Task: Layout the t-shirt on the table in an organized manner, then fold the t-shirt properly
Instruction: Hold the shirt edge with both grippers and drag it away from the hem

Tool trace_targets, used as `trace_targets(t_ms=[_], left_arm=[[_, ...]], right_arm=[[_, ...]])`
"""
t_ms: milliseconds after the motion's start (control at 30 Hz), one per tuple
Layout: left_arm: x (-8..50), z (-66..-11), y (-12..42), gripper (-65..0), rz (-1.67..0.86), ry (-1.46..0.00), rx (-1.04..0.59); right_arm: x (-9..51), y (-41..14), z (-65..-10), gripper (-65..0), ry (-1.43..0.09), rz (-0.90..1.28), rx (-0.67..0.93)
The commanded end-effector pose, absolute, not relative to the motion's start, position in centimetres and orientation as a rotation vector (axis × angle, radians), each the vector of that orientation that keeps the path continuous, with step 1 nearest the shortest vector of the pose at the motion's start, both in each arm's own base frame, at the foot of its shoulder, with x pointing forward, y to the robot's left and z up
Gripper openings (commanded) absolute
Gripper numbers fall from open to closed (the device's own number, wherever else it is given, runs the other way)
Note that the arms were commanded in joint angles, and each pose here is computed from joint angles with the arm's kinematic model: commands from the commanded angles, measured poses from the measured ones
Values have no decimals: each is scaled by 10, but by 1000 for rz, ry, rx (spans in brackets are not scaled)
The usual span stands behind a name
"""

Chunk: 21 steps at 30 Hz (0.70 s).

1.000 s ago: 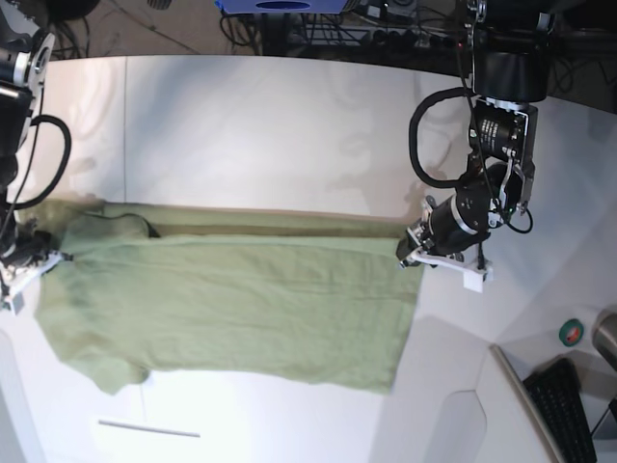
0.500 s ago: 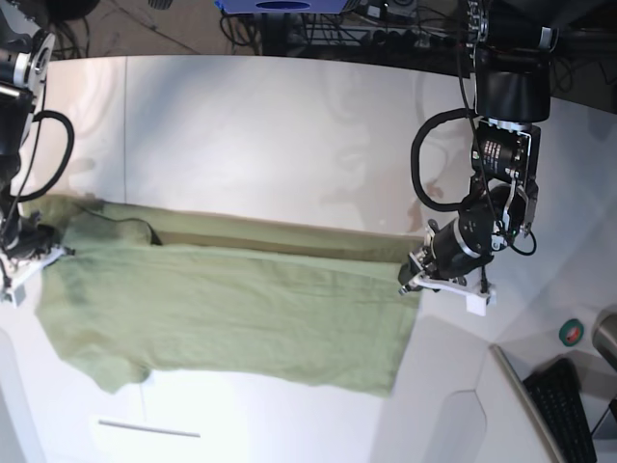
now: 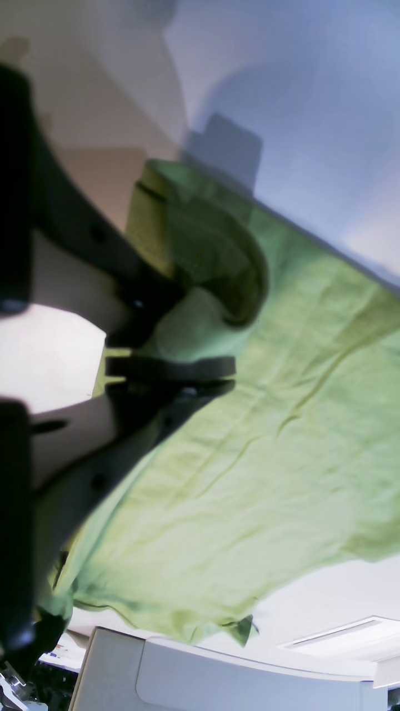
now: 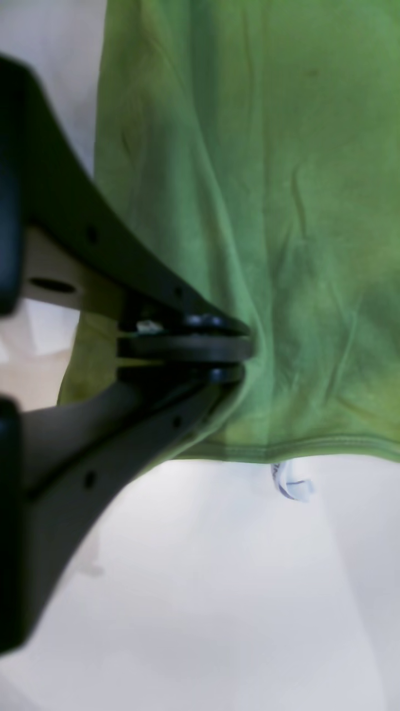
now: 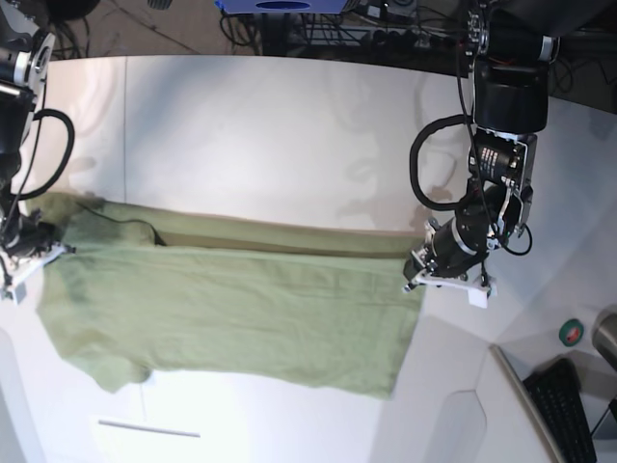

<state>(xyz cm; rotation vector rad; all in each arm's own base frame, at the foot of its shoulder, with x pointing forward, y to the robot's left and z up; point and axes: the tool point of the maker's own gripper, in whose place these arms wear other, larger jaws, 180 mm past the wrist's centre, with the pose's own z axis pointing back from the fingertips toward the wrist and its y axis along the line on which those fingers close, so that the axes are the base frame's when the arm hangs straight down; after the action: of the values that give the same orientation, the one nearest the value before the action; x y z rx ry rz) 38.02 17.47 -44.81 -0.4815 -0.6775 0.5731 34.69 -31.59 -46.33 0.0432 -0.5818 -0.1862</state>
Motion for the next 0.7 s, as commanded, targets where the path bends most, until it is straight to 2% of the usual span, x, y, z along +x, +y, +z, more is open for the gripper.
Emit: trace_targets(t_ms=[0, 667], left_arm=[[396, -430, 180, -650, 564, -740, -490], [411, -438, 173, -650, 560, -713, -464]], right_arm=[[362, -329, -444, -650, -643, -189, 21], [353, -327, -452, -650, -621, -188, 22]])
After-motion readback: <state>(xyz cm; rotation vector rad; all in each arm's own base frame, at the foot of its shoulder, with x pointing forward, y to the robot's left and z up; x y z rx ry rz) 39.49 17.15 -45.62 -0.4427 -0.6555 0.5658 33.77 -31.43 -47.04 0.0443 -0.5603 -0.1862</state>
